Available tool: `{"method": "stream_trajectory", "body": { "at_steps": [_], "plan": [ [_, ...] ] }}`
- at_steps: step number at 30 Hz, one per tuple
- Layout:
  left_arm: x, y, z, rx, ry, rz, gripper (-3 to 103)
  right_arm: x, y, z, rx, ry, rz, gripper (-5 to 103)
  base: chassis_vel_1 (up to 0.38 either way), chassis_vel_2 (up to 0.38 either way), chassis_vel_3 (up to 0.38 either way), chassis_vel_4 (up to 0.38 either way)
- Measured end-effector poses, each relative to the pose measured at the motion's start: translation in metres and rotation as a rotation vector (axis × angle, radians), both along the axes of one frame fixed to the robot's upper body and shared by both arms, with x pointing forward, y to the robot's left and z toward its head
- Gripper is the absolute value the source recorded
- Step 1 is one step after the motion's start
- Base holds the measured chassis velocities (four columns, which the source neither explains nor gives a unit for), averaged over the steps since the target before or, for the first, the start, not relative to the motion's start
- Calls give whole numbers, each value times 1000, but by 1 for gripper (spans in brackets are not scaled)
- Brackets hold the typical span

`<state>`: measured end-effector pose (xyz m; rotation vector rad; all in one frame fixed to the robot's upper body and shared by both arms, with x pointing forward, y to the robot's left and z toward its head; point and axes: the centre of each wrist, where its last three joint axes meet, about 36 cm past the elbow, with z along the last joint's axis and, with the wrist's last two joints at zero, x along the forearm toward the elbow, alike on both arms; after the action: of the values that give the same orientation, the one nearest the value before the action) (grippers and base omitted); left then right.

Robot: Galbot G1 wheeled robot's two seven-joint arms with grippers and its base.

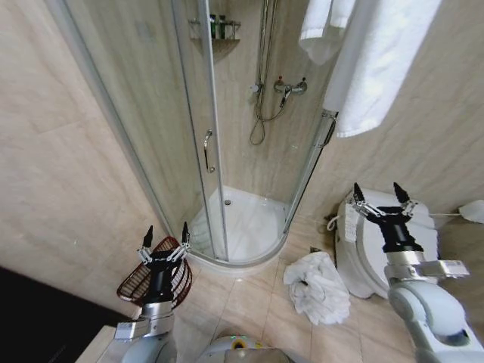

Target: Discard the used towel into the hamper.

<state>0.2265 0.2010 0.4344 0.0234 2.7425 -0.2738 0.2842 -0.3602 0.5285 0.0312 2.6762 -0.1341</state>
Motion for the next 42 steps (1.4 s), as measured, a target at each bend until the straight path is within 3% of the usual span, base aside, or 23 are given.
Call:
{"method": "stream_trajectory", "body": {
  "at_steps": [11,19,32,42],
  "plan": [
    [3,1,-7,3,11,3,100,-19,17,87,-96,-82,-6,100,-38,45,-24,-28],
    [4,-5,-12,-6,21,-12,100,-4,-16,172,-249,-177,-2,100,33,-12,-6,9],
    [2,-18,-21,-14,31,-33,100,30,-55,282,-350,-248,-26,100,0,0,0,0],
    [6,-9,-9,-2,-7,-28,100,19,-42,255,-293,-208,11,100,0,0,0,0]
  ]
}}
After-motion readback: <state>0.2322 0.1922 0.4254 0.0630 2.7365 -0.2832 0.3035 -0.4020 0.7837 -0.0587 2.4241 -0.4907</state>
